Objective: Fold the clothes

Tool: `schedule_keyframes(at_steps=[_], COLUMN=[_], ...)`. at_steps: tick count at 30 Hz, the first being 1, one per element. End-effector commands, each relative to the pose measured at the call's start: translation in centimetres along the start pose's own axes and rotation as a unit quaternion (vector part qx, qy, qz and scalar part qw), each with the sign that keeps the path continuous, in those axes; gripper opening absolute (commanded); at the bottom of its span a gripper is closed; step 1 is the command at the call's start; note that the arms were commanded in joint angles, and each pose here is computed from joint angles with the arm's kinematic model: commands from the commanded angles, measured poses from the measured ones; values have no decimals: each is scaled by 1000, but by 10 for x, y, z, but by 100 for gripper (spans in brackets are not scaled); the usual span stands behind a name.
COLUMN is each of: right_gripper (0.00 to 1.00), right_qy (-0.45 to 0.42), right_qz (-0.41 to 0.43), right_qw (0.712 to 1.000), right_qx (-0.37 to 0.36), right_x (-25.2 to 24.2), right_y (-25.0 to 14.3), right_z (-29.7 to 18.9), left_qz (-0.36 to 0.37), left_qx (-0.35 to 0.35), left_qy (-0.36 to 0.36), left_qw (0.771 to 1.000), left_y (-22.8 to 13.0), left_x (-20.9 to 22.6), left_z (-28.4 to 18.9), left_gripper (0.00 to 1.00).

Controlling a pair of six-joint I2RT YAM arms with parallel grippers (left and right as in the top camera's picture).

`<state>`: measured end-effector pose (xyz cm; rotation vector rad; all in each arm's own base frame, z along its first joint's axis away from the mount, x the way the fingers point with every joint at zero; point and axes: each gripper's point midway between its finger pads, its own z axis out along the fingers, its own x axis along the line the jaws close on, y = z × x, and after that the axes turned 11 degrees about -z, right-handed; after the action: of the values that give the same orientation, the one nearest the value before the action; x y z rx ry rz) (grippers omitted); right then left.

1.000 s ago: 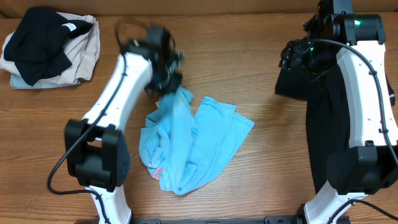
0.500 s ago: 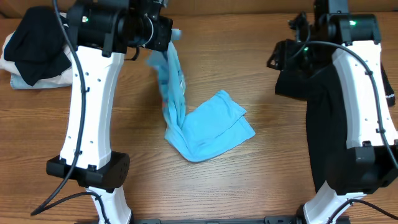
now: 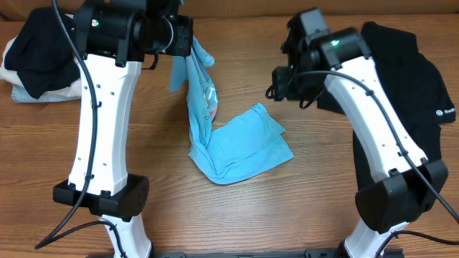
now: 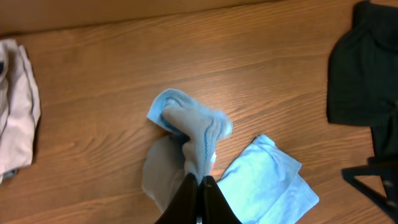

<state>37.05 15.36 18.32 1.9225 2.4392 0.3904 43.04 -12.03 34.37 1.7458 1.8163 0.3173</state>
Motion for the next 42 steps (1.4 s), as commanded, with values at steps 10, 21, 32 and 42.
schedule_keyframes(at_steps=[10, 21, 32, 42], right_gripper=[46, 41, 34, 4], right_qy=[-28, -19, -8, -3], right_qz=[91, 106, 101, 103], right_qw=[995, 994, 994, 992], right_qx=[30, 6, -43, -67], right_x=[-25, -33, -33, -34], right_y=[-40, -60, -45, -28], right_z=[94, 151, 163, 151], left_qz=[-72, -74, -75, -75], left_qx=[-33, -23, -18, -11], left_qy=[43, 71, 72, 80], left_qw=[996, 994, 994, 994], left_y=[6, -1, -3, -7], left_x=[54, 64, 65, 67], left_z=[-47, -48, -48, -49], left_gripper=[4, 4, 4, 4])
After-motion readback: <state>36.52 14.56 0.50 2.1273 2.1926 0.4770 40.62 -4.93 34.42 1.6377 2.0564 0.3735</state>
